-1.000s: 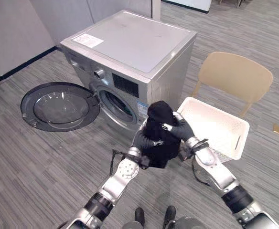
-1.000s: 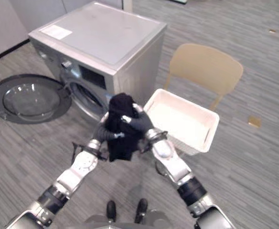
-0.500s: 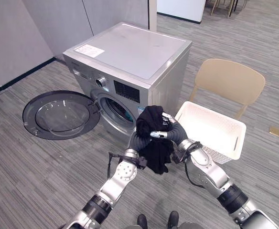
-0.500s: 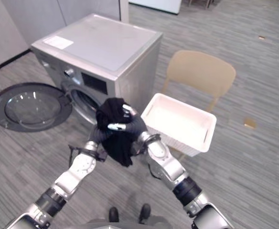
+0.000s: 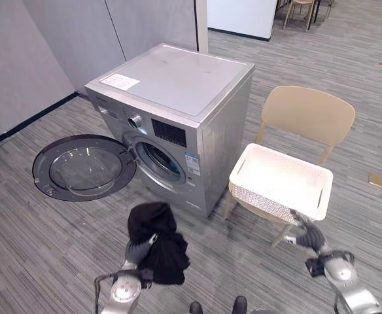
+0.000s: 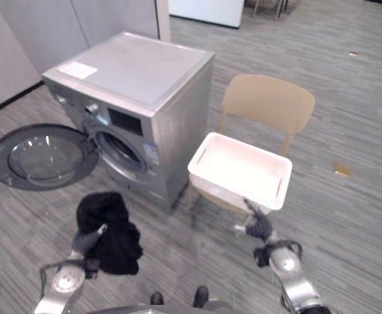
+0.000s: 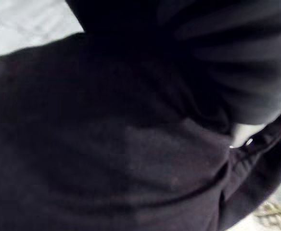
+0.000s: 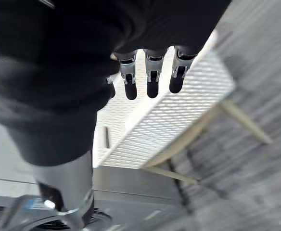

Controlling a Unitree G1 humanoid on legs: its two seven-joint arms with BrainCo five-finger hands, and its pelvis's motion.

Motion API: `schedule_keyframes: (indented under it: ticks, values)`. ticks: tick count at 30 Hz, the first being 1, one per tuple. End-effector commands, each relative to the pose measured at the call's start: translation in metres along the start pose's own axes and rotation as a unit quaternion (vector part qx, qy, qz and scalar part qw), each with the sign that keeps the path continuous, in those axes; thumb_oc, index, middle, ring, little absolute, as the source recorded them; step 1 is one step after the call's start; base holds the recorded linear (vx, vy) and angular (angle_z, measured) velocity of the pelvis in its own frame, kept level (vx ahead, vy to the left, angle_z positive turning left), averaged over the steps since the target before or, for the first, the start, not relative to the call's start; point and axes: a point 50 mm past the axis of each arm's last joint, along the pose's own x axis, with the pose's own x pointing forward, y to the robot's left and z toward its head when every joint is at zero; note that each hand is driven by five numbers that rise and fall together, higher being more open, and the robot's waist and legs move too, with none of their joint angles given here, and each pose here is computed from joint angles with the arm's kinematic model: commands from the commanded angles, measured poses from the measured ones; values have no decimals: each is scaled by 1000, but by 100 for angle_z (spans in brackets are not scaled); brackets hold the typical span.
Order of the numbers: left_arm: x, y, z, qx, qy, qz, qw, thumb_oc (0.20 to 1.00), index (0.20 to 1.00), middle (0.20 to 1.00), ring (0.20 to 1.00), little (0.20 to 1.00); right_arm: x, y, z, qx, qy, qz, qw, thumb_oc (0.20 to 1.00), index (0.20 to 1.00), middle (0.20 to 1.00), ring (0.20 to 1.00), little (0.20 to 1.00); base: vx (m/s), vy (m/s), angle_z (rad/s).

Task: Grab the laundry basket,head to the washer,open it,put in the laundry and shut it.

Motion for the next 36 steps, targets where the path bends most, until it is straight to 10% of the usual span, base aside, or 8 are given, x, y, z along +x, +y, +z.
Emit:
schedule_keyframes:
  ticks: [1,36]
  values:
    - [10,22,13,-46,-28,35,998,200,200,200,200,200,8,5,10,8,-26,1,1000,1000,1000,1000,1000,1000,-7,-34,0]
    - [23,48,16,0,-8,62,998,200,200,200,200,200,27,49,15,-17,-3,36,999,1000,1000,1000,1000,1000,137,145,46]
